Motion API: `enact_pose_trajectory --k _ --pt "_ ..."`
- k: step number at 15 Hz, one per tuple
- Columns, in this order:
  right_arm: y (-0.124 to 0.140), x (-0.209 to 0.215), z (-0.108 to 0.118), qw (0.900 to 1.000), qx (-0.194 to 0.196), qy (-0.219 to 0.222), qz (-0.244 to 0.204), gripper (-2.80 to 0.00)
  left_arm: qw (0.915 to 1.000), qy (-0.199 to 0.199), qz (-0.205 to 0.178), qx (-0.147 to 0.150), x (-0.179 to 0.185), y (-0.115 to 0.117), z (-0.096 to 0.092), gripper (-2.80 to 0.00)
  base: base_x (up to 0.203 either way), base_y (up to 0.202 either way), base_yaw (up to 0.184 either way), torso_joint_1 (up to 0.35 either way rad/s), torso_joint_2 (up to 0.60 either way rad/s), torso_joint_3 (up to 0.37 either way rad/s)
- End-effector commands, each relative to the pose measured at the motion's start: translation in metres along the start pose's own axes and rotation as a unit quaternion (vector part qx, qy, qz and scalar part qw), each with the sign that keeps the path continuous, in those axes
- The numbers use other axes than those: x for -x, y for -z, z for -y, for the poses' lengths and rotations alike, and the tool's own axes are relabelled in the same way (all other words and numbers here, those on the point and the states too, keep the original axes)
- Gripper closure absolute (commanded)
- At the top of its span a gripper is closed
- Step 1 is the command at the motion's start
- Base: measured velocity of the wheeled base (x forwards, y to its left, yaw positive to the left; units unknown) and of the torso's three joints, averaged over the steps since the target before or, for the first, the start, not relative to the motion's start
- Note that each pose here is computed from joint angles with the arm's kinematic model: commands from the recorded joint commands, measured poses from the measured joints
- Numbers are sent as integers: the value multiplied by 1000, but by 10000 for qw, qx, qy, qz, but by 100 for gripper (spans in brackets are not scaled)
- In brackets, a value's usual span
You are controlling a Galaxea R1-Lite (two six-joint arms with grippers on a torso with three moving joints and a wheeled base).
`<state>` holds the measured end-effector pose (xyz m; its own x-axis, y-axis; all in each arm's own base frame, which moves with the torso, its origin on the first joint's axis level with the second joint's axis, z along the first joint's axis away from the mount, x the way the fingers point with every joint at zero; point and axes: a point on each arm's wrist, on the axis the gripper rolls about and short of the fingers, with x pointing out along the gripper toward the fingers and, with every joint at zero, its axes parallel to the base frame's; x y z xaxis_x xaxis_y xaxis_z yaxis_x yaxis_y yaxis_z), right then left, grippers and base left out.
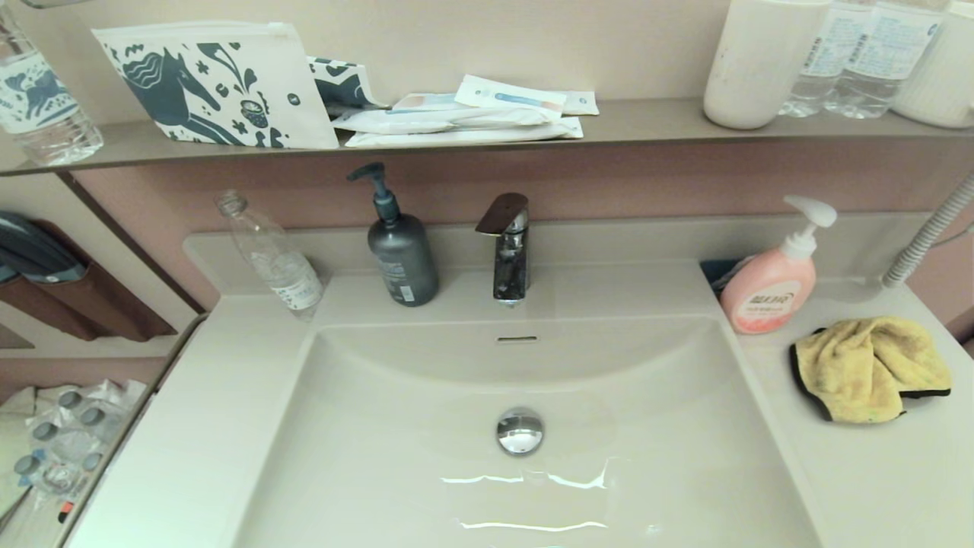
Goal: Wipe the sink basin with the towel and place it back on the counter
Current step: Pick up the cloth
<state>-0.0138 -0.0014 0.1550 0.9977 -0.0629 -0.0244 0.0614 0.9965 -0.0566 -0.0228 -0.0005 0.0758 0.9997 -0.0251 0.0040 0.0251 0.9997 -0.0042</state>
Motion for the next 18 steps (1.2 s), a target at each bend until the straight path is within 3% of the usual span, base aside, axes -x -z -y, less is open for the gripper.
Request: enact_pose_trajectory --k 1,5,8,18 --pt "-25 -30 0 9981 58 95 -605 0 10000 -3 -8 2 0 0 0 0 0 0 0 0 0 0" --pt "-41 -81 0 9915 273 355 -1225 0 10000 -3 -5 2 0 0 0 0 0 0 0 0 0 0" --pt "-40 -127 3 9876 317 578 -1425 0 10000 -1 -9 2 0 0 0 0 0 0 0 0 0 0" --pt "0 -220 13 9621 358 725 -2606 0 10000 0 -8 2 0 0 0 0 0 0 0 0 0 0"
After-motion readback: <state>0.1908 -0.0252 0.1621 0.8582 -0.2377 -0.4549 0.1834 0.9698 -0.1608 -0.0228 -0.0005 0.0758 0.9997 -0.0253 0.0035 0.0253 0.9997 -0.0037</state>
